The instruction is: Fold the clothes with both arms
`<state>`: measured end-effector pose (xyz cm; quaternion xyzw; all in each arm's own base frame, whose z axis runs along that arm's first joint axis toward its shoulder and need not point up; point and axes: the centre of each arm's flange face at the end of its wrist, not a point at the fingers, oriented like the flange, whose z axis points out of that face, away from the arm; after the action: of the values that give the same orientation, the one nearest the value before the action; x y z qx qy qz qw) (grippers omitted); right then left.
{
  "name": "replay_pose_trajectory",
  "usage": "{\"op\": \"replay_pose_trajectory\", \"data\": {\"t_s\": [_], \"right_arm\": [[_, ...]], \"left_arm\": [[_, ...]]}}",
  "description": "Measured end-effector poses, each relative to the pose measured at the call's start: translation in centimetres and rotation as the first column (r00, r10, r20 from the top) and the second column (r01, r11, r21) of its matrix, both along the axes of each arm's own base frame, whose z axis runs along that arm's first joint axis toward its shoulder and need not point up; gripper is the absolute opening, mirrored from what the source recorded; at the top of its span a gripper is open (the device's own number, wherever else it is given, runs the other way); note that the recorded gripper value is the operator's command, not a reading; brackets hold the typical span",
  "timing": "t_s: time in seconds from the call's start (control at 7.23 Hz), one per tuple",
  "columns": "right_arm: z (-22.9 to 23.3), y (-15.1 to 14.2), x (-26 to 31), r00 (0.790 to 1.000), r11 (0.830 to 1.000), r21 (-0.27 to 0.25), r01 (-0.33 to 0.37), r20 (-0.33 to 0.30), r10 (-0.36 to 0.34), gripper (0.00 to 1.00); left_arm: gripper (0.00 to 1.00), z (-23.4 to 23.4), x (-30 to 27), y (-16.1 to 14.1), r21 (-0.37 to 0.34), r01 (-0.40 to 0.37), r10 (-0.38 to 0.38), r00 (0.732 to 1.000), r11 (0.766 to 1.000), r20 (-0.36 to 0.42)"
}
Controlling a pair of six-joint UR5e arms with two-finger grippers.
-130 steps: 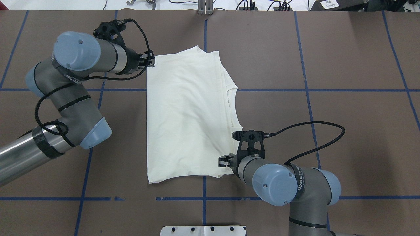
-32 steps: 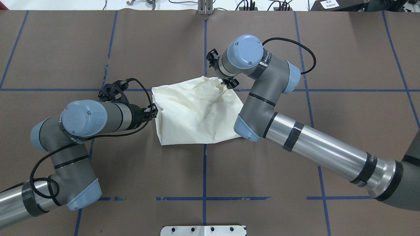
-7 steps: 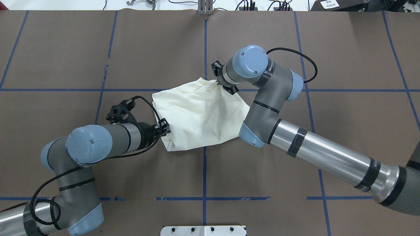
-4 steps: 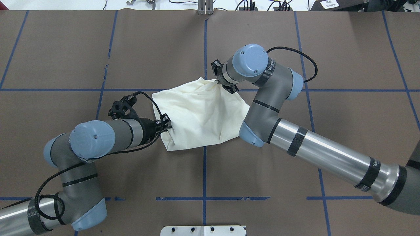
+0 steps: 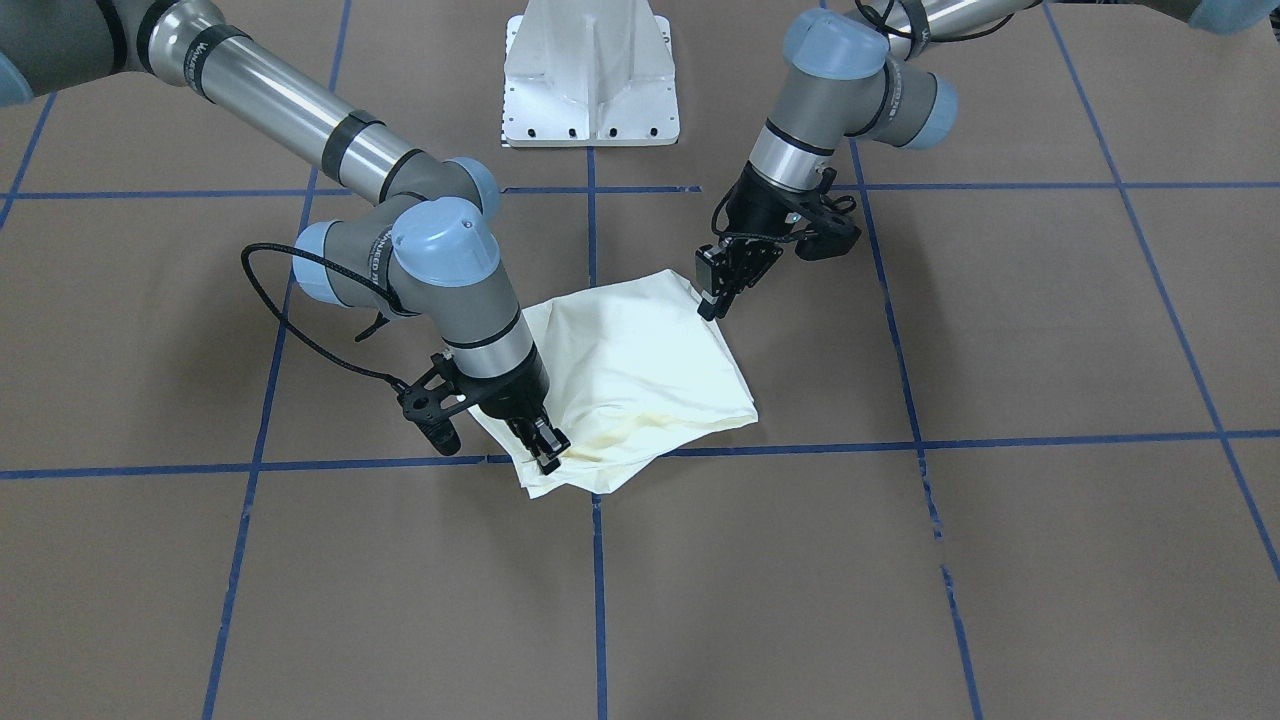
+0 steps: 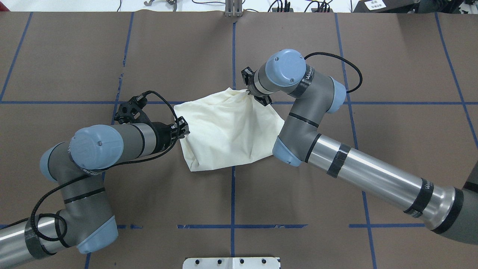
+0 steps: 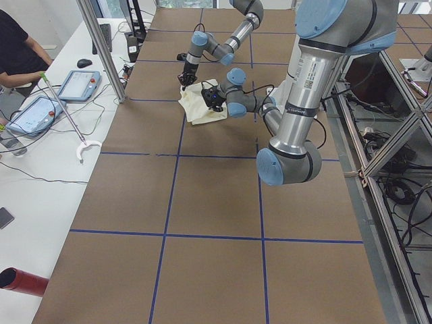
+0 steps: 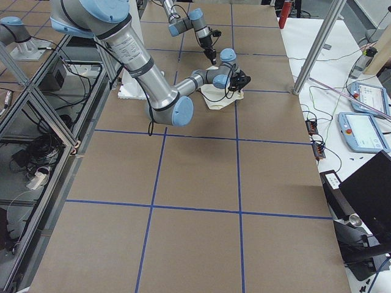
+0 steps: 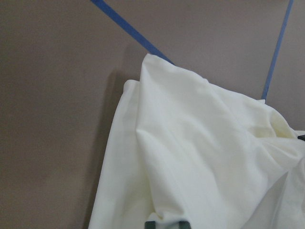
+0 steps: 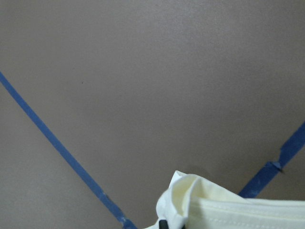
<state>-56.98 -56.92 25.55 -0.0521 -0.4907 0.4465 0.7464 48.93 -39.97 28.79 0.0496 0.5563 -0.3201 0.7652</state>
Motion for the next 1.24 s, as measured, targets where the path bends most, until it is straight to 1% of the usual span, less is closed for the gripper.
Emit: {"op": "replay_pose_trajectory", "data": {"t_s": [0.14,0.41,0.55,0.69,0.83,1.11,1.24], "right_arm": [[0.0,0.0,0.0,1.0,1.0,-0.001,-0.001,0.001,0.001,0.0],[-0.2,-0.1,0.0,1.0,1.0,-0.001,-0.002,0.003,0.002,0.0],[-0.2,0.0,0.0,1.0,1.0,0.0,-0.002,0.004,0.002,0.0],[-0.3,0.0,0.0,1.0,1.0,0.0,-0.002,0.004,0.002,0.0],[-0.3,0.0,0.0,1.0,1.0,0.0,-0.002,0.005,0.002,0.0],[-0.3,-0.1,0.1,1.0,1.0,0.001,-0.003,0.006,0.003,0.0],[-0.4,-0.1,0.1,1.0,1.0,0.001,-0.004,0.006,0.004,0.0]], "left_arm": [[0.67,0.6,0.6,-0.3,-0.009,-0.001,0.001,1.0,1.0,0.022],[0.68,0.6,1.0,-0.4,-0.009,-0.01,0.01,1.0,1.0,0.029],[0.66,0.2,1.0,-0.4,-0.005,-0.012,0.012,1.0,1.0,0.021],[0.62,0.0,1.2,-0.4,-0.003,-0.014,0.014,1.0,1.0,0.014],[0.48,-0.2,1.5,-0.2,-0.003,-0.017,0.017,1.0,1.0,0.009],[0.01,-0.2,2.3,0.7,-0.008,-0.034,0.034,0.999,0.999,0.008],[0.0,0.1,2.8,1.1,-0.013,-0.041,0.041,0.999,0.999,0.013]]}}
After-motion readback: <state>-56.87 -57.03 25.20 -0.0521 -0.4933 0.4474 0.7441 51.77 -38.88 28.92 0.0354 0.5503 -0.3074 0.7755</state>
